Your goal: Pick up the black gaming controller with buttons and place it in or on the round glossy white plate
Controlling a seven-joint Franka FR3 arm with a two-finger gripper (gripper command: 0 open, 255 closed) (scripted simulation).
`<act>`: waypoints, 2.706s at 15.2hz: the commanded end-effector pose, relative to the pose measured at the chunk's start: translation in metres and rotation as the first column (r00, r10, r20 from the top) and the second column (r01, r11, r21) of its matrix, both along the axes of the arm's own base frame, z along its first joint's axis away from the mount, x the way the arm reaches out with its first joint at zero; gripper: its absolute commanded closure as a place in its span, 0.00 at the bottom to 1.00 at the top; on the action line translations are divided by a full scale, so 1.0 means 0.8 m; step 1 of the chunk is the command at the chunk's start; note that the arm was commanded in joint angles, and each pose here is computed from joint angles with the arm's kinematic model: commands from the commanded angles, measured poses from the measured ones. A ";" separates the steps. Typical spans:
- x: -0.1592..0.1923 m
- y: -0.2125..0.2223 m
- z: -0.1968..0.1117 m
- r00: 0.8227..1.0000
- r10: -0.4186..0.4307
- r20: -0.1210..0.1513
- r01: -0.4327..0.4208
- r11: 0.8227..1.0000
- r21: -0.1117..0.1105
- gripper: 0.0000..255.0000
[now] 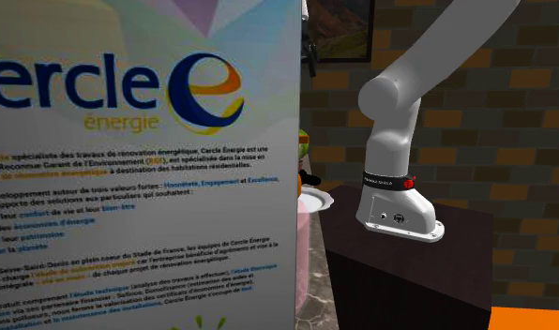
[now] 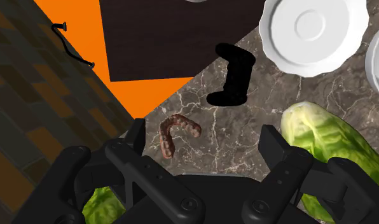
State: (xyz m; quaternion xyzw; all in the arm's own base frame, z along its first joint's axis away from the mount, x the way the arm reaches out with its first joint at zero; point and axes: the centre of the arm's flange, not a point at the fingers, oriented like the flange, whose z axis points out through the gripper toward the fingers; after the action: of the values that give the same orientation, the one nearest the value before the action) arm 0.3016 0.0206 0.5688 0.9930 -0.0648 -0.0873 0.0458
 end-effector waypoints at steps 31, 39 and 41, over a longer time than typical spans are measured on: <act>0.005 0.091 -0.384 0.996 0.058 -0.073 -0.060 0.998 -0.026 0.00; 0.005 0.091 -0.384 0.996 0.058 -0.073 -0.060 0.998 -0.026 1.00; 0.005 0.091 -0.384 0.996 0.058 -0.073 -0.060 0.998 -0.026 1.00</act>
State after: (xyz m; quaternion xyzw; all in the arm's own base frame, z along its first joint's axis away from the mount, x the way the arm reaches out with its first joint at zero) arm 0.3055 0.0933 0.2617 0.9899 -0.0352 -0.1208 0.0648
